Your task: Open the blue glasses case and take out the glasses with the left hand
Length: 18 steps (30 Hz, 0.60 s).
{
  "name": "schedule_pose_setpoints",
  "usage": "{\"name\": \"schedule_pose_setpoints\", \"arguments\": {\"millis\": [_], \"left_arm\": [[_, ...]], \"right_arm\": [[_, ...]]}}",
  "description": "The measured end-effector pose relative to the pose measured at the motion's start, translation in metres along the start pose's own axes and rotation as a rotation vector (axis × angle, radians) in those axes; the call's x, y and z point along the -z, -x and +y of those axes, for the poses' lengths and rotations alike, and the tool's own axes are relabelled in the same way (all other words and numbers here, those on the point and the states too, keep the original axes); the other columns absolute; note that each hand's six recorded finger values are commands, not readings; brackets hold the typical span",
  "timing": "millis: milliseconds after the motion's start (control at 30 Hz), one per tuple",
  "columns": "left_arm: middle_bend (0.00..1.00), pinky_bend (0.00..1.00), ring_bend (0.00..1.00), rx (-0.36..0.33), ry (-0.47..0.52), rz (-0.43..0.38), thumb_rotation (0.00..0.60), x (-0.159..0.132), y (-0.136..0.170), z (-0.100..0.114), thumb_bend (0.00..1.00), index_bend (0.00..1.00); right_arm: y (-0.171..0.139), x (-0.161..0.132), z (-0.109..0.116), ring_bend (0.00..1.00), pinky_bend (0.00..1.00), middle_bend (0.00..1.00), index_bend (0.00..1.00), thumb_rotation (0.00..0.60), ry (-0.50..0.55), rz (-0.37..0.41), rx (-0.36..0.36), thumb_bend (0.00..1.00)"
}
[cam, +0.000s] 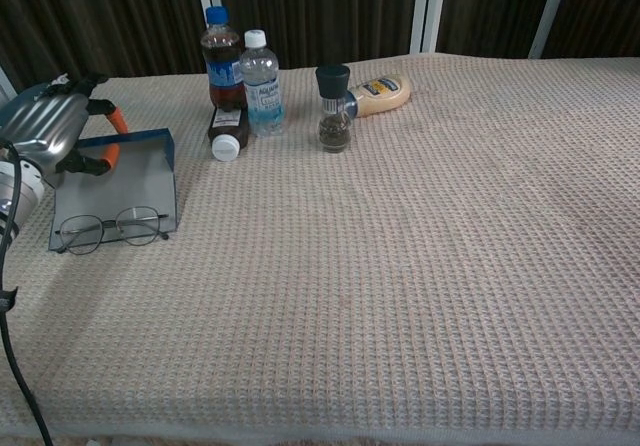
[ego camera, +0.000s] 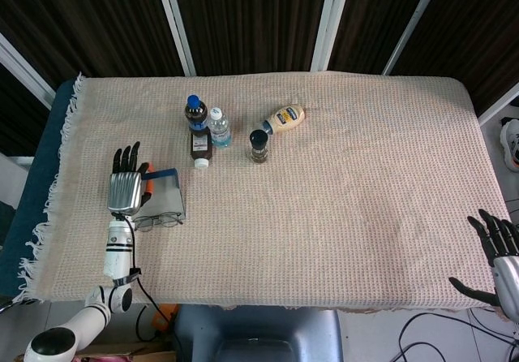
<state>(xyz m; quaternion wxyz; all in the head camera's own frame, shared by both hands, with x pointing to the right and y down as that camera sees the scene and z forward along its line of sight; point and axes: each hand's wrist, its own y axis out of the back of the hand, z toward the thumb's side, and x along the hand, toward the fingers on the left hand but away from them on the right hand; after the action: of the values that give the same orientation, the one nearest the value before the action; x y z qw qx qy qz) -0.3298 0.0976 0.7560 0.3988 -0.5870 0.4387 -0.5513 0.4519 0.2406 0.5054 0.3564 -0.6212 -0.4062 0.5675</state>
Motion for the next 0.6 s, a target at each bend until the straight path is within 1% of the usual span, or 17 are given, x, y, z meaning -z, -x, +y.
{"name": "schedule_pose_setpoints", "arguments": {"millis": [300, 467, 600], "left_arm": [[0.0, 0.0, 0.0, 0.003, 0.002, 0.037, 0.6, 0.003, -0.019, 0.007, 0.46, 0.42], [0.0, 0.0, 0.0, 0.056, -0.017, 0.084, 0.6, 0.007, -0.04, 0.005, 0.46, 0.4], [0.0, 0.0, 0.0, 0.101, -0.03, 0.114, 0.6, 0.011, -0.048, -0.001, 0.45, 0.31]], "right_arm": [[-0.001, 0.001, 0.001, 0.0, 0.0, 0.0, 0.0, 0.6, 0.004, -0.001, 0.003, 0.1], [-0.001, 0.004, 0.004, 0.0, 0.0, 0.0, 0.0, 0.6, 0.008, -0.01, 0.013, 0.1], [0.001, 0.005, 0.004, 0.0, 0.0, 0.0, 0.0, 0.6, 0.004, -0.014, 0.009, 0.1]]}}
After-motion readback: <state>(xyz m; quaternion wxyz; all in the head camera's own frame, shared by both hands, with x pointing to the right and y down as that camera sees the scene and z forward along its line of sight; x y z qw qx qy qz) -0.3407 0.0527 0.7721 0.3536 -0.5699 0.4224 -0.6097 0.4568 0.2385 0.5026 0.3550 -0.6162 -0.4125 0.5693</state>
